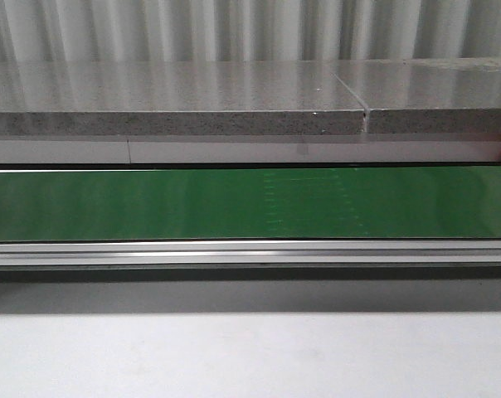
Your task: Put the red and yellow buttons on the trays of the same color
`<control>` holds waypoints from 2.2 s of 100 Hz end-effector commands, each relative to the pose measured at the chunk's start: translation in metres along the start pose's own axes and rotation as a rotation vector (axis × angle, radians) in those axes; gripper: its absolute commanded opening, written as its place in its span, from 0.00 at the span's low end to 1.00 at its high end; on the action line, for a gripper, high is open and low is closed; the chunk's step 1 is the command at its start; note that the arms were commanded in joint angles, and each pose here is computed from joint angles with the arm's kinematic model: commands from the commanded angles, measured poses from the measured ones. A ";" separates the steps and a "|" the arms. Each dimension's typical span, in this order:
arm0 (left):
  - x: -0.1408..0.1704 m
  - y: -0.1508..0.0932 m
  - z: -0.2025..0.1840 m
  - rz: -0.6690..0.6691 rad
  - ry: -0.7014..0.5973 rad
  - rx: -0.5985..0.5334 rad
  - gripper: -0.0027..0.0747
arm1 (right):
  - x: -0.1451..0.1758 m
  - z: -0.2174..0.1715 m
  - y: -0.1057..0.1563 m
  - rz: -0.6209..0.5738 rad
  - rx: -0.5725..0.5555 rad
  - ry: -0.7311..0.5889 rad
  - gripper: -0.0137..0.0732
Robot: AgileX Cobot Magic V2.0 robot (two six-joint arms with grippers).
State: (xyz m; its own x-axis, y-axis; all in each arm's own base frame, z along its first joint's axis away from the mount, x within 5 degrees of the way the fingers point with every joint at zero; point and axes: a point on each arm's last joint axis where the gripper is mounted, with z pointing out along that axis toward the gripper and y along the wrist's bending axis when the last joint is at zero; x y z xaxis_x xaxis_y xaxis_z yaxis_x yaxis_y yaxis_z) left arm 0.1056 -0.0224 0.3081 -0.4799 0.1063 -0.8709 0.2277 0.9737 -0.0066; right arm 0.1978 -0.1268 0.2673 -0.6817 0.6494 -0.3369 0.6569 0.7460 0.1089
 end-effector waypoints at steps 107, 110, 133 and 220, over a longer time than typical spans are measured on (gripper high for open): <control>-0.013 -0.001 -0.004 -0.006 -0.090 0.004 0.01 | -0.026 0.066 -0.003 0.087 -0.014 -0.051 0.49; -0.013 -0.001 -0.004 -0.006 -0.090 0.004 0.01 | -0.026 0.065 -0.003 0.086 -0.015 -0.057 0.55; -0.013 -0.001 -0.004 -0.006 -0.090 0.004 0.01 | -0.026 0.064 -0.002 0.084 -0.017 -0.057 0.78; -0.013 -0.001 -0.004 -0.006 -0.090 0.004 0.01 | 0.017 -0.048 0.074 -0.291 -0.228 -0.398 0.25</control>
State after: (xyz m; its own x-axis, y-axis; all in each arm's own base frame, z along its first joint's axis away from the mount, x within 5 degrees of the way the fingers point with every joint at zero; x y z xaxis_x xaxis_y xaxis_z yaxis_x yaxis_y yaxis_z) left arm 0.1056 -0.0224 0.3081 -0.4799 0.1063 -0.8709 0.2277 0.9737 -0.0066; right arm 0.2195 -0.0686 0.2957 -0.6518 0.4167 -0.6337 0.4222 0.8935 0.1532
